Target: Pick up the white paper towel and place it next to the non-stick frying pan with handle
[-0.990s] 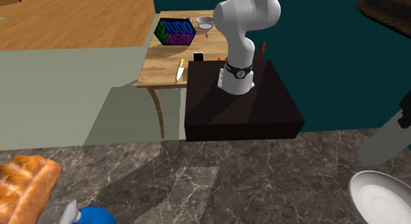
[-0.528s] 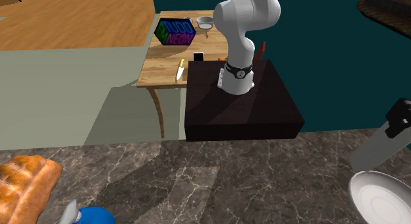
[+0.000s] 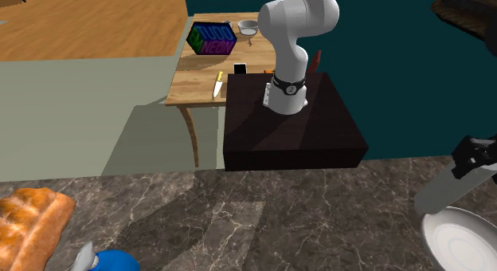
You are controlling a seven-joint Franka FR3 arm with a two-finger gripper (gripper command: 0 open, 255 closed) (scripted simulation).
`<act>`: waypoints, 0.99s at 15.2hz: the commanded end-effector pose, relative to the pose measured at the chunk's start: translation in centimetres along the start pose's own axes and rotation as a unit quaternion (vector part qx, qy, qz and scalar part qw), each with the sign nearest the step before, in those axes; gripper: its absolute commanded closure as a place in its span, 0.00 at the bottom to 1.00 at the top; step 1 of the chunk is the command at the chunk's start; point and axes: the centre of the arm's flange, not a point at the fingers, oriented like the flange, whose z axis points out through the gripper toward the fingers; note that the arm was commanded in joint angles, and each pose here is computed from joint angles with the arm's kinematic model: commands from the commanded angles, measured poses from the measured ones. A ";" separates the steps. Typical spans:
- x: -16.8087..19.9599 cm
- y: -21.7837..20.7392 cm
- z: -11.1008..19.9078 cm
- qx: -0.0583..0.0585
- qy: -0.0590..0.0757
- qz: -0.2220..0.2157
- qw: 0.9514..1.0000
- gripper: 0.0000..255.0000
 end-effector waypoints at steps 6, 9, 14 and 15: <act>0.2 0.2 3.8 0.000 0.000 0.000 1.000 1.00; 0.2 0.3 5.4 0.000 0.000 0.000 1.000 1.00; 0.3 0.4 8.0 0.000 0.000 0.000 1.000 1.00; 0.3 0.4 8.6 0.000 0.000 0.000 1.000 1.00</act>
